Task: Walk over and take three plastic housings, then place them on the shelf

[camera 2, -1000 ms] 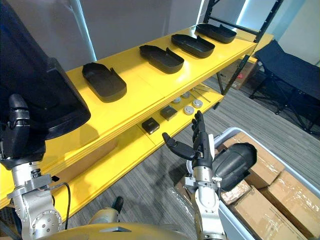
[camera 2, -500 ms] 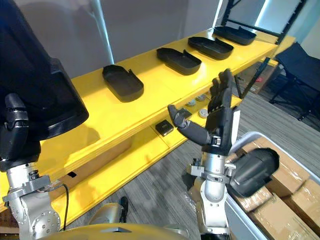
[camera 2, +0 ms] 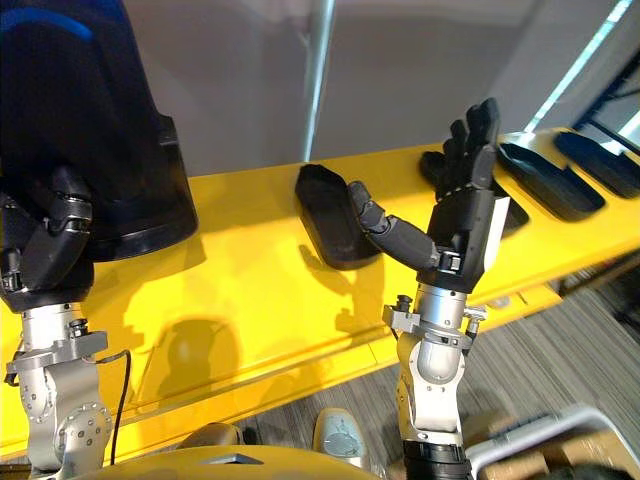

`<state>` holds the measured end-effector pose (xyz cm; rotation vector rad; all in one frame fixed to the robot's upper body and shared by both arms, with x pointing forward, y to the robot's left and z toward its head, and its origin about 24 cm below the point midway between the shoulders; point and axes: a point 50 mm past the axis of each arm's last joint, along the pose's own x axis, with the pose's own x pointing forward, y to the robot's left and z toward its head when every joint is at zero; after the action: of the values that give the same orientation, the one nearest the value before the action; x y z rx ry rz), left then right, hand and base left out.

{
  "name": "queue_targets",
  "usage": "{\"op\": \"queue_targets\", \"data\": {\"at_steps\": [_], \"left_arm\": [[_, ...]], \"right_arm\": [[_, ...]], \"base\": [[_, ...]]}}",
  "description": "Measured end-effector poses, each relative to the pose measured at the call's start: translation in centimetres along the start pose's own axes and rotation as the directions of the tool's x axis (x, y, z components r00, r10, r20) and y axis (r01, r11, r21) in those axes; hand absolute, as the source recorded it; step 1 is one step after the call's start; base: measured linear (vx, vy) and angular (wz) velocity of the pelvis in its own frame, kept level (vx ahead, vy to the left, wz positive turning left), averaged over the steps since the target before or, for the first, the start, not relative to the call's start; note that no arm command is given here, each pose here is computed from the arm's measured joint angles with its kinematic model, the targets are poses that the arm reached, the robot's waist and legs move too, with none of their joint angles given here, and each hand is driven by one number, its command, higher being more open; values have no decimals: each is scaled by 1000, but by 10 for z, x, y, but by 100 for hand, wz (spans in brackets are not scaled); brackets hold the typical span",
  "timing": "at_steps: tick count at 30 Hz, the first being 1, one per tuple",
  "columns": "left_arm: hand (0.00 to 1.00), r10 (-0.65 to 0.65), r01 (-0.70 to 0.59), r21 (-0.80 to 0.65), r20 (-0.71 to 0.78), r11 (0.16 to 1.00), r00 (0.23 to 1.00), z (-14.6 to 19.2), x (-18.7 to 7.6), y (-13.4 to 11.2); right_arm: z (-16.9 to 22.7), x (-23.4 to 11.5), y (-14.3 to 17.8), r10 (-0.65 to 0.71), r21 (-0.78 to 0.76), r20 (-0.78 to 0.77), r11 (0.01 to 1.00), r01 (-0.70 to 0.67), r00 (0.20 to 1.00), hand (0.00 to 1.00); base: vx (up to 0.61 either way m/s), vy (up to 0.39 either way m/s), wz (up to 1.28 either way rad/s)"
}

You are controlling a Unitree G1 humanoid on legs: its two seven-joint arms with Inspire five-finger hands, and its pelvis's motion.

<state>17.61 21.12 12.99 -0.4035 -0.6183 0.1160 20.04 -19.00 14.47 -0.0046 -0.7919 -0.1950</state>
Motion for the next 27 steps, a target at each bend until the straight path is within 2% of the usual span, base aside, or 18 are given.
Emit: {"op": "queue_targets", "data": {"at_steps": [3, 5, 9, 14, 19, 22, 27], "left_arm": [[0, 25, -25, -3, -56, 1000, 998, -5, -7, 2], [0, 20, -22, -12, -126, 1000, 992, -14, -13, 0], [0, -17, 11, -31, -212, 999, 977, -26, -17, -2], [0, -19, 11, -29, -278, 1000, 960, -32, -18, 0], [0, 8, -12, -6, -461, 1000, 887, -48, -27, 12], [0, 76, -70, 33, -577, 997, 813, -59, -41, 26], [0, 115, -100, 60, -635, 993, 763, -63, -52, 34]], "right_arm": [[14, 13, 5, 89, -10, 79, 996, -89, 993, 100], [14, 16, -1, 101, -40, 77, 994, -98, 992, 100], [10, 10, -31, 32, -154, 9, 988, -30, 999, 100], [13, 5, -47, -18, -221, -14, 975, 15, 1000, 100], [12, -4, -51, -50, -227, -63, 973, 35, 997, 100], [9, -14, -52, -95, -219, -104, 973, 70, 990, 100], [6, -19, -54, -117, -225, -137, 971, 85, 984, 100]], "base": [[234, -311, 2], [214, -288, 48], [134, -123, 41], [84, 0, 17], [4, 10, 5], [-45, 12, -3], [-65, 11, 1]]}}
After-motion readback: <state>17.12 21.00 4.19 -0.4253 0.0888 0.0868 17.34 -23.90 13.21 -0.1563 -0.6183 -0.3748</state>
